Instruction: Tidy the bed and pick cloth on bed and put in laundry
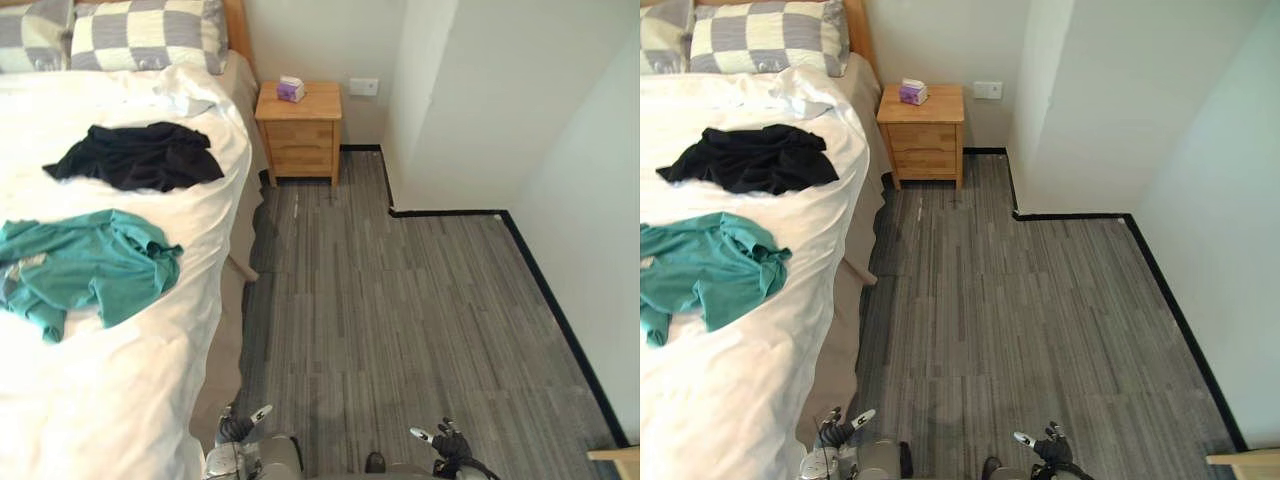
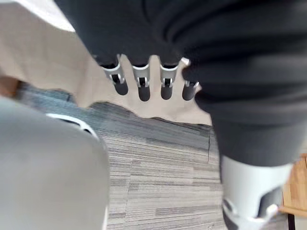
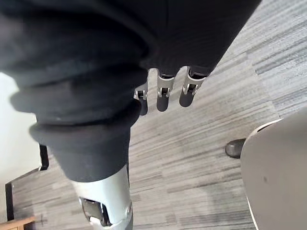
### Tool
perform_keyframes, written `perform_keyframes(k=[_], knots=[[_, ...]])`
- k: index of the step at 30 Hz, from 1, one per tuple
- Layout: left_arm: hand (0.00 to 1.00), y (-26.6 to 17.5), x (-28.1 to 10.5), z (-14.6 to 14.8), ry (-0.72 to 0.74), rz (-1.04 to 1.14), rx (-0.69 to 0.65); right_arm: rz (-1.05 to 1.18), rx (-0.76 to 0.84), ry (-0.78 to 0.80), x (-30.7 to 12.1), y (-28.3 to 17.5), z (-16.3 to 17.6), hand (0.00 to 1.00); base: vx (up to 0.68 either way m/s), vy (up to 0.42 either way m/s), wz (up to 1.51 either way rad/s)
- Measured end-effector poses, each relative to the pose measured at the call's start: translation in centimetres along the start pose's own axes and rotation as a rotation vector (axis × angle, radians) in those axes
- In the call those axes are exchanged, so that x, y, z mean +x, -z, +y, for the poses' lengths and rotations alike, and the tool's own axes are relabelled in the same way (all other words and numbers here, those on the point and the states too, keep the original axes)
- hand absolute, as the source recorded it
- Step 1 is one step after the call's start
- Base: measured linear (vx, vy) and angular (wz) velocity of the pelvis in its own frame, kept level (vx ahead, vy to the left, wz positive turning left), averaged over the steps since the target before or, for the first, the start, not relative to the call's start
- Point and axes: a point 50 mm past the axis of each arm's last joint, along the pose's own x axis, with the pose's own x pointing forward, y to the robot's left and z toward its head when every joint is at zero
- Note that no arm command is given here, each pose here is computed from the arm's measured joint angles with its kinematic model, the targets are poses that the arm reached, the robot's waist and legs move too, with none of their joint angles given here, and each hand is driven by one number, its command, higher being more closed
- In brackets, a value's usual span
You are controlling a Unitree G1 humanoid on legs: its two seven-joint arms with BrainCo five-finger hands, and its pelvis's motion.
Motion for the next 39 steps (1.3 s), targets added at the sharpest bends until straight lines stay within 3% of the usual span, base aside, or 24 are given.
perform_keyframes(k=[10, 17, 25, 27, 31, 39], knots=[[0.00, -0.6, 0.5, 0.6, 0.004, -0.007, 0.085, 0.018, -0.043, -0.040, -0.1, 0.4, 0.7, 0.00, 0.42, 0.205, -0.07], [0.00, -0.9, 0.7, 0.1, 0.033, 0.000, 0.165, -0.097, -0.029, -0.072, 0.1, -2.3, 1.4, 0.00, 0.50, 0.013, 0.24], [0.00, -3.7, 1.3, -1.6, 0.048, -0.088, 0.120, -0.174, 0.001, -0.051, 1.0, -5.4, 1.5, 0.00, 0.55, -0.221, 0.43], [0.00, -2.5, 0.9, -1.7, 0.035, -0.059, 0.083, -0.140, 0.010, -0.053, 0.8, -4.4, 1.5, 0.00, 0.45, -0.255, 0.19], [0.00, 0.3, -0.1, -0.9, -0.022, 0.027, -0.028, -0.150, -0.088, -0.056, 0.4, -3.8, 1.0, 0.00, 0.45, -0.159, 0.25], [0.00, -1.1, 0.2, -0.2, -0.028, -0.041, -0.018, -0.084, -0.225, -0.066, 0.1, -1.6, 1.3, 0.00, 0.47, -0.046, 0.35]])
